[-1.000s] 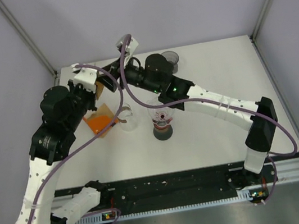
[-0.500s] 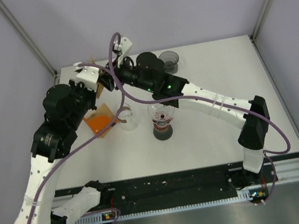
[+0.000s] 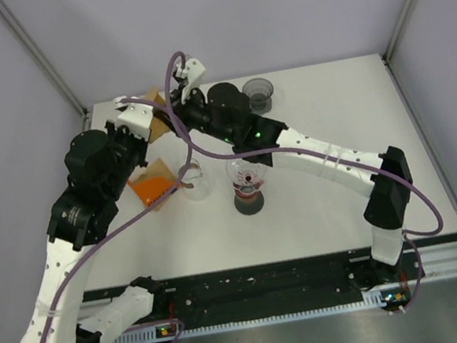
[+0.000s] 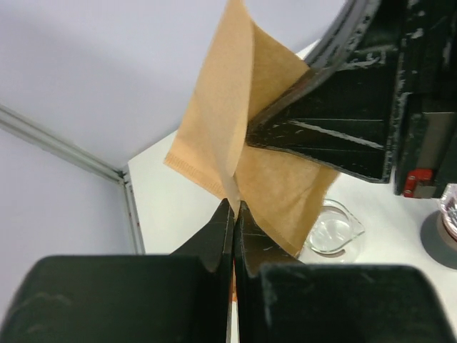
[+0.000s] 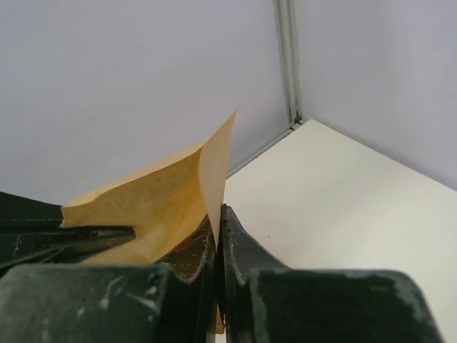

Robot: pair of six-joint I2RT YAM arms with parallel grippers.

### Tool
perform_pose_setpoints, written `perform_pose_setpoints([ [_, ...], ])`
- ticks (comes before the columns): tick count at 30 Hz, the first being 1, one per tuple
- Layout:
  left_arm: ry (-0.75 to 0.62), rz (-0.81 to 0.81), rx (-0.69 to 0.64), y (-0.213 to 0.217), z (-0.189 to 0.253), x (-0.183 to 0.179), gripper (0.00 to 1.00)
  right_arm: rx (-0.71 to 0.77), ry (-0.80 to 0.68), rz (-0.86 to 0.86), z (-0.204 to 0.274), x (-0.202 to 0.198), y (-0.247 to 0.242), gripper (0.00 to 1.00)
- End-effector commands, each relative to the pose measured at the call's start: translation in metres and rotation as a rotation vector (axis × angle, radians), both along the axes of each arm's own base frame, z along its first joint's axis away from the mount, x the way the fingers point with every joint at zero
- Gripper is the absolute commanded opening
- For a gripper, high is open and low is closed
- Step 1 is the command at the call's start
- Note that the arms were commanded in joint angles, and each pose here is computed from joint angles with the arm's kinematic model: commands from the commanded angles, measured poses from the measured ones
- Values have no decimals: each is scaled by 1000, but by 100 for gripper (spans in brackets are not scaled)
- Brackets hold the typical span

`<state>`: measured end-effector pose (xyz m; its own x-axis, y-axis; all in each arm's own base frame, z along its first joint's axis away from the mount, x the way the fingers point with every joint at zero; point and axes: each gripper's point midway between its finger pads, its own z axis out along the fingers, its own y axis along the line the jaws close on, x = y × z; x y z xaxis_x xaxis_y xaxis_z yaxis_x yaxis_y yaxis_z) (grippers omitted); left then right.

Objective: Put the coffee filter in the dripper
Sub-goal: Place the coffee filter in the coffee dripper.

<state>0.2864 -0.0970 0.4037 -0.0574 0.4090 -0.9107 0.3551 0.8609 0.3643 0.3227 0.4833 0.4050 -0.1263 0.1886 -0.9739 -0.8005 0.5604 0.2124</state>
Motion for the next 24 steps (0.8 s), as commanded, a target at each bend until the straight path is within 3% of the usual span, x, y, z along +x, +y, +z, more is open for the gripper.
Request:
perform_pose_setpoints([
  [1, -170, 134, -23, 26, 46, 2, 0, 65, -13, -87, 20, 17, -21, 0],
  [9, -172, 116, -36, 22, 47, 3, 0, 55, -6, -95, 17, 19, -26, 0],
  [17, -165, 50, -68, 6, 53, 6, 39, 32, -28, -29, 25, -1, -12, 0],
  [24, -132, 29, -42, 3, 41, 6, 43, 48, -45, 1, 35, -11, -14, 0],
])
